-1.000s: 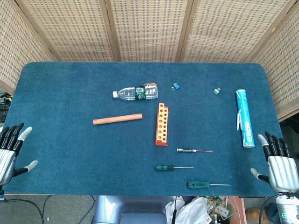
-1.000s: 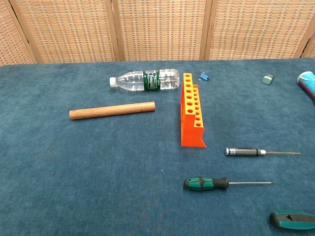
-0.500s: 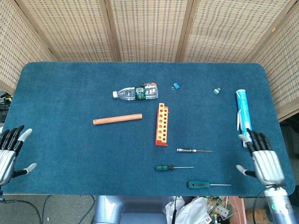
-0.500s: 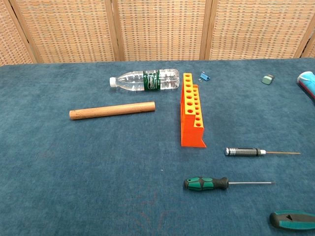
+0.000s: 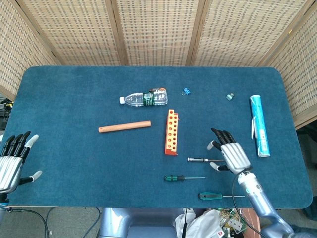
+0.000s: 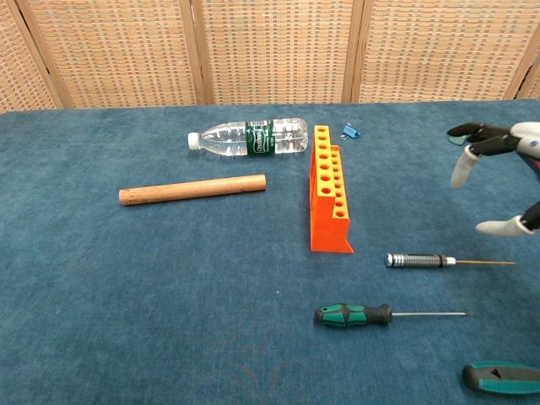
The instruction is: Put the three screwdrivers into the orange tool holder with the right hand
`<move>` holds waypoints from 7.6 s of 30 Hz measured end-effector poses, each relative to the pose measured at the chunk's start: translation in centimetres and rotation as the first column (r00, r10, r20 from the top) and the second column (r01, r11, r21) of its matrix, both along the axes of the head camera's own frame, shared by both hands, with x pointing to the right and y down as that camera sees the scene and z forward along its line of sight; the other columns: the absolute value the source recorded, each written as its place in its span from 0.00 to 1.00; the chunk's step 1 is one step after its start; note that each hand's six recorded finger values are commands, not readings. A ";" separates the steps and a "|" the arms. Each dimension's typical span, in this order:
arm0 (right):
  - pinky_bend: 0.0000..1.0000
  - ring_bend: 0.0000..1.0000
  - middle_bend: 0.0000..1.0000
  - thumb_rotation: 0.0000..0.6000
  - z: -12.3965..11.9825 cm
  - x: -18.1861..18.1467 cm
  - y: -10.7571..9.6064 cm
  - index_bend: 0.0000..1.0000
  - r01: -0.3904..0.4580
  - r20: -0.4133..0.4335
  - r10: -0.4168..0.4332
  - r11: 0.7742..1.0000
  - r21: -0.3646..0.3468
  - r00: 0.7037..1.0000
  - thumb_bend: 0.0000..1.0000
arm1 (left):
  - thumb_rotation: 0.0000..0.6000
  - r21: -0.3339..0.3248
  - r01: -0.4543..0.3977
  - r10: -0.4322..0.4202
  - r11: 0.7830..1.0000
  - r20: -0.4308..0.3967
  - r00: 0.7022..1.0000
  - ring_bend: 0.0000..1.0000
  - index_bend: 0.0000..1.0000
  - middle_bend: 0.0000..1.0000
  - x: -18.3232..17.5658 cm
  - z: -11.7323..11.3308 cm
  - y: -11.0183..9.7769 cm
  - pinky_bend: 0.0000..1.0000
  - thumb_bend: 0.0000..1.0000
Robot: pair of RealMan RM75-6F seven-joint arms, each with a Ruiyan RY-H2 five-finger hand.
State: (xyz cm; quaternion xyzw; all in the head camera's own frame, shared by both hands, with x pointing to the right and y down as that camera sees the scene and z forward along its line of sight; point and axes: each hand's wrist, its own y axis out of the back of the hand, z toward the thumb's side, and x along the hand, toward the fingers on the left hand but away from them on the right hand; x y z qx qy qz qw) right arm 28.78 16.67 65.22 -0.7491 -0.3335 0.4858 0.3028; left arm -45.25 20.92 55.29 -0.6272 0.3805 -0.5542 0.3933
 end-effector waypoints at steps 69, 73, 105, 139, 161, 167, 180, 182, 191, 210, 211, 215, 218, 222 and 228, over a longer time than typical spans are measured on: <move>0.00 0.00 0.00 1.00 8.5 -5.6 1.3 0.55 0.008 -0.098 -0.025 0.985 -0.171 0.995 0.35 | 1.00 -0.010 0.004 -0.004 1.000 -0.007 1.000 0.00 0.00 0.00 0.0 0.2 -0.1 0.00 0.00; 0.00 0.00 0.00 1.00 8.3 -5.7 1.3 0.56 0.002 -0.084 -0.017 0.985 -0.171 0.996 0.37 | 1.00 -0.010 0.003 -0.003 1.000 -0.007 1.000 0.00 0.00 0.00 0.0 0.2 -0.1 0.00 0.00; 0.00 0.00 0.05 1.00 -3.2 -7.0 -5.7 0.62 -0.107 0.197 0.101 0.994 0.024 0.975 0.42 | 1.00 -0.093 -0.007 0.004 0.996 -0.024 1.000 0.00 0.00 0.00 0.4 2.0 -0.7 0.00 0.00; 0.00 0.00 0.07 1.00 -6.9 -10.6 -19.5 0.63 -0.343 0.516 0.369 0.927 -0.149 0.773 0.43 | 1.00 0.001 -0.025 0.025 1.000 -0.039 0.999 0.00 0.00 0.00 0.5 2.2 -1.9 0.00 0.00; 0.00 0.00 0.07 1.00 -3.4 -13.4 -20.4 0.63 -0.375 0.509 0.497 0.867 -0.329 0.703 0.43 | 1.00 -0.016 -0.014 0.014 1.000 -0.021 1.000 0.00 0.00 0.00 0.4 2.8 -2.0 0.00 0.00; 0.00 0.00 0.07 1.00 -3.2 -14.2 -20.3 0.63 -0.360 0.520 0.503 0.862 -0.356 0.691 0.43 | 1.00 -0.016 -0.008 0.007 1.000 -0.024 1.000 0.00 0.00 0.00 0.2 2.8 -2.1 0.00 0.00; 0.00 0.00 0.07 1.00 -1.8 -14.8 -20.0 0.63 -0.353 0.504 0.502 0.861 -0.365 0.703 0.43 | 1.00 -0.016 0.002 -0.002 1.000 -0.025 1.000 0.00 0.00 0.00 -0.1 2.8 -2.2 0.00 0.00; 0.00 0.00 0.07 1.00 -1.8 -14.6 -20.1 0.63 -0.358 0.502 0.504 0.861 -0.363 0.703 0.43 | 1.00 -0.018 0.002 -0.003 1.000 -0.026 1.000 0.00 0.00 0.00 -0.1 2.9 -2.2 0.00 0.00; 0.00 0.00 0.07 1.00 -2.1 -14.1 -20.4 0.63 -0.363 0.503 0.501 0.863 -0.352 0.704 0.43 | 1.00 -0.020 -0.001 0.000 1.000 -0.025 1.000 0.00 0.00 0.00 0.0 2.9 -2.2 0.00 0.00; 0.00 0.00 0.07 1.00 -1.2 -13.6 -20.5 0.63 -0.377 0.480 0.506 0.860 -0.343 0.717 0.43 | 1.00 -0.017 0.001 -0.001 1.000 -0.028 1.000 0.00 0.00 0.00 -0.1 2.8 -2.2 0.00 0.00; 0.00 0.00 0.07 1.00 -1.2 -13.5 -20.5 0.63 -0.378 0.479 0.507 0.860 -0.343 0.717 0.43 | 1.00 -0.017 0.001 -0.001 1.000 -0.028 1.000 0.00 0.00 0.00 -0.1 2.9 -2.2 0.00 0.00; 0.00 0.00 0.07 1.00 -0.8 -13.5 -20.5 0.63 -0.380 0.472 0.508 0.859 -0.344 0.721 0.43 | 1.00 -0.019 0.001 -0.001 1.000 -0.027 1.000 0.00 0.00 0.00 -0.1 2.9 -2.2 0.00 0.00; 0.00 0.00 0.07 1.00 -0.3 -13.4 -20.3 0.64 -0.380 0.463 0.508 0.858 -0.346 0.726 0.43 | 1.00 -0.019 0.003 -0.003 1.000 -0.027 1.000 0.00 0.00 0.00 -0.1 2.9 -2.3 0.00 0.00; 0.00 0.00 0.07 1.00 0.3 -13.5 -20.0 0.64 -0.380 0.453 0.512 0.855 -0.353 0.730 0.43 | 1.00 -0.020 0.003 -0.004 1.000 -0.025 1.000 0.00 0.00 0.00 -0.2 3.0 -2.3 0.00 0.00; 0.00 0.00 0.07 1.00 1.2 -13.6 -19.9 0.64 -0.380 0.445 0.514 0.853 -0.359 0.734 0.43 | 1.00 -0.023 0.007 -0.007 1.000 -0.023 1.000 0.00 0.00 0.00 -0.3 3.1 -2.4 0.00 0.00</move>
